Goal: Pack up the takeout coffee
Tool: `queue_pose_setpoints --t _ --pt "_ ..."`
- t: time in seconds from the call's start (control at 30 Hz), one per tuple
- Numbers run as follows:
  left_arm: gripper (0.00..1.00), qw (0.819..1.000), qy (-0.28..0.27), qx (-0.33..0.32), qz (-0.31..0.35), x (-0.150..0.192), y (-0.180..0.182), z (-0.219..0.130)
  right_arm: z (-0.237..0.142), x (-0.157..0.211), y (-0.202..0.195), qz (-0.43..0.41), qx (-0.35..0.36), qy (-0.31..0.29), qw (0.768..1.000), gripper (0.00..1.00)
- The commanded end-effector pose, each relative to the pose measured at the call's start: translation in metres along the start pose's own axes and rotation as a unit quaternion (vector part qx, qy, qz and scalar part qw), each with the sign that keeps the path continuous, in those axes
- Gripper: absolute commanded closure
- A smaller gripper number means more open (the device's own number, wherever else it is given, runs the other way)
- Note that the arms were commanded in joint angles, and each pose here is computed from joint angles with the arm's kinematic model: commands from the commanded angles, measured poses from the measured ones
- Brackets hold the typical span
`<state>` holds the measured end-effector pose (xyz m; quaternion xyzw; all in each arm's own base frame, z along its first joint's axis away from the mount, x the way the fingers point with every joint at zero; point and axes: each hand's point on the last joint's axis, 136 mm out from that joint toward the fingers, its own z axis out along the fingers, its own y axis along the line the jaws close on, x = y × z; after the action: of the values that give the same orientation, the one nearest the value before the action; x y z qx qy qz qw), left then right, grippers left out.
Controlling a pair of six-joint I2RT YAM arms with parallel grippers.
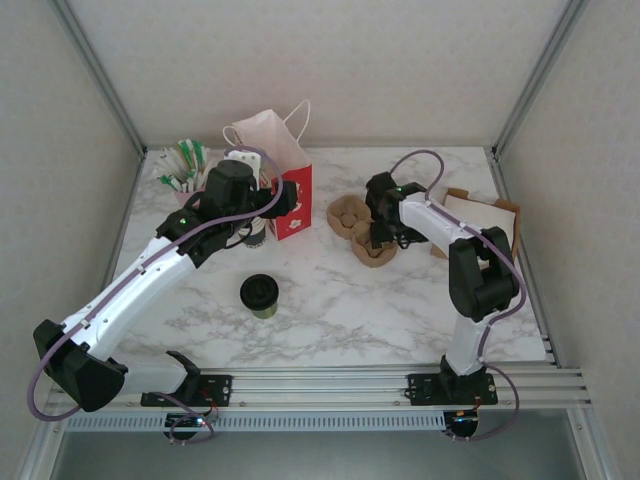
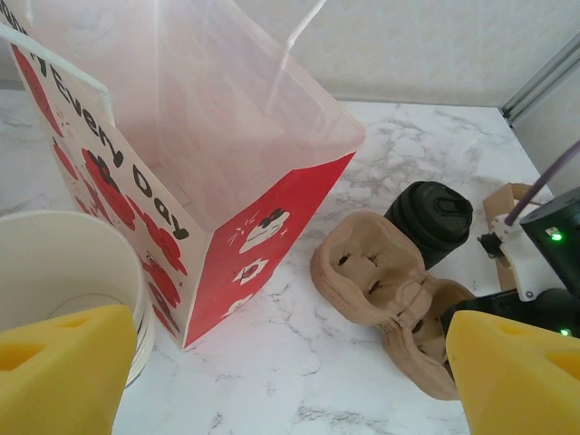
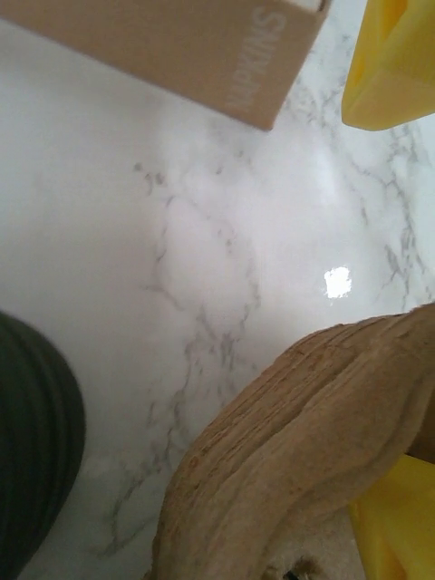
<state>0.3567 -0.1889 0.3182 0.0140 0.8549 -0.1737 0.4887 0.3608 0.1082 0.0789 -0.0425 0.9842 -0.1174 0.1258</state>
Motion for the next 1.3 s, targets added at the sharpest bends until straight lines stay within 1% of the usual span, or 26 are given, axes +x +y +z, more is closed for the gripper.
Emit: queue_pose_setpoints --t 0.0,0.13,0.23,0.33,0.43,0.6,0.73,0.8,0.9,1.0,1.17,1.27 --pt "0.11 1.000 0.003 0.002 -0.005 0.000 0.000 0.007 -0.008 0.015 -0.019 0.027 0.011 0.010 1.000 0.09" --pt "0.11 1.000 -0.001 0.000 0.003 -0.007 -0.002 0.007 -0.017 0.021 -0.022 0.040 -0.011 0.006 0.999 0.09" --pt "0.11 1.000 0.002 -0.006 0.020 -0.016 -0.005 0.012 -0.035 0.018 -0.013 0.043 -0.060 -0.013 0.997 0.06" --pt "0.11 0.999 0.015 -0.016 0.042 -0.024 -0.009 0.025 -0.057 0.012 -0.010 0.046 -0.089 -0.035 0.994 0.01" --pt "0.11 0.997 0.037 -0.021 0.067 -0.029 -0.014 0.042 -0.077 0.008 -0.009 0.051 -0.121 -0.055 0.990 0.01" --pt "0.17 0.991 0.074 -0.025 0.113 -0.038 -0.017 0.070 -0.094 0.007 -0.012 0.069 -0.162 -0.073 0.982 0.01" --pt "0.22 0.988 0.096 -0.001 0.117 -0.045 -0.013 0.085 -0.100 0.009 -0.017 0.083 -0.187 -0.079 0.976 0.01" --pt "0.23 0.986 0.112 0.009 0.124 -0.044 -0.011 0.093 -0.102 0.010 -0.018 0.087 -0.197 -0.079 0.973 0.01" --pt "0.25 0.976 0.164 0.020 0.142 -0.023 -0.009 0.107 -0.101 0.012 -0.019 0.088 -0.201 -0.078 0.972 0.01" --pt "0.27 0.968 0.195 0.023 0.155 -0.006 -0.006 0.115 -0.100 0.014 -0.019 0.089 -0.203 -0.077 0.972 0.01" --pt "0.35 0.964 0.212 0.051 0.153 0.004 -0.010 0.115 -0.095 0.014 -0.016 0.089 -0.207 -0.071 0.972 0.01" --pt "0.42 0.963 0.215 0.053 0.156 0.007 -0.010 0.115 -0.095 0.013 -0.015 0.090 -0.210 -0.071 0.971 0.01"
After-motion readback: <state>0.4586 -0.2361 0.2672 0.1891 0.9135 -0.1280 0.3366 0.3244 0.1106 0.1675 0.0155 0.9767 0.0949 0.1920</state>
